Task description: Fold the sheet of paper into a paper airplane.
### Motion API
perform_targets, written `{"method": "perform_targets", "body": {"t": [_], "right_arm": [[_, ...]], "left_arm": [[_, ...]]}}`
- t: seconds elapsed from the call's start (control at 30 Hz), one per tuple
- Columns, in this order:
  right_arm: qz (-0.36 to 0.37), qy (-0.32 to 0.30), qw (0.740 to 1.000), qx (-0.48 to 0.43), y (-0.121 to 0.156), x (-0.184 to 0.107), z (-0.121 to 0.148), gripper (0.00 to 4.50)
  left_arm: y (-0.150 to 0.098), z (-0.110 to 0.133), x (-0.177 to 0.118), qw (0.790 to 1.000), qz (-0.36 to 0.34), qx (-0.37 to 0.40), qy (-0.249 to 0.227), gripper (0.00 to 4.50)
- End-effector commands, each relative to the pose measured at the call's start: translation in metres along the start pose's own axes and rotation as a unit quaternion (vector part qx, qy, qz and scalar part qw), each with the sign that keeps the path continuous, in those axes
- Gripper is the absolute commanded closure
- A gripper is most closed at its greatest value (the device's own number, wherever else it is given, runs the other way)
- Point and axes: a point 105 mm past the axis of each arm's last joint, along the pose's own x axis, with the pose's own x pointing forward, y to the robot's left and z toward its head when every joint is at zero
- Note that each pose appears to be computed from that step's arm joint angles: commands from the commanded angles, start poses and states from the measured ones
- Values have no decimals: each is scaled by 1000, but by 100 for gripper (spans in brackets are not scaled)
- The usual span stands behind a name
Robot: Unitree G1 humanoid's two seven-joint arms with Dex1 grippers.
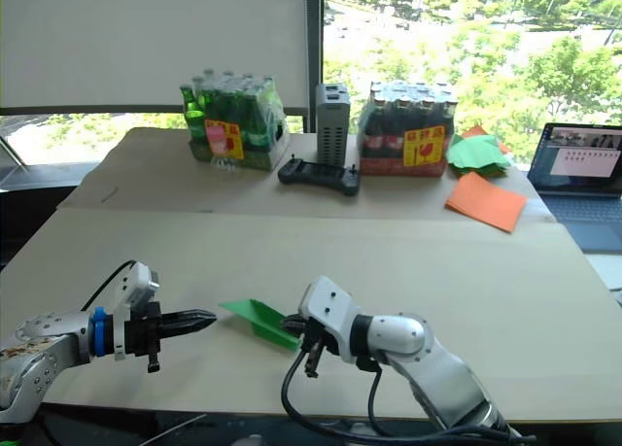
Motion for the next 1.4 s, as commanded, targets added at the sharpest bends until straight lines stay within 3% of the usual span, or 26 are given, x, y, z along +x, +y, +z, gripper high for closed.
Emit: {"method": "perform_targets", "body": {"t": [0.03, 0.23, 0.33, 0.5, 0.67, 0.8, 1.2, 1.37, 1.4], "right_arm": [[3, -30, 1000, -7, 2, -8, 16, 260], [37, -35, 998, 30, 8, 6, 9, 62], [60, -55, 993, 86, 10, 13, 8, 62], [76, -38, 993, 88, 10, 19, -2, 62], [41, 7, 996, 83, -9, 26, -26, 62], [12, 8, 996, 89, -28, 28, -32, 62], [13, -40, 997, 71, -32, 25, 1, 62], [7, -14, 1000, 21, -33, 29, -9, 62], [10, -15, 1000, 18, -32, 30, -9, 86]], "left_arm": [[-4, 16, -1, 1000, 3, 19, -21, 275], [-6, 12, 4, 1000, -3, 26, -16, 75], [-8, 13, 6, 999, -12, 25, -20, 75], [-14, 13, 9, 999, -21, 24, -27, 75], [-19, 14, 4, 999, -21, 23, -32, 75], [-20, 15, 3, 999, -20, 23, -34, 75], [-23, 17, 6, 999, -25, 27, -38, 75], [-23, 17, 8, 999, -25, 29, -38, 75], [-23, 17, 9, 999, -25, 29, -38, 73]]}}
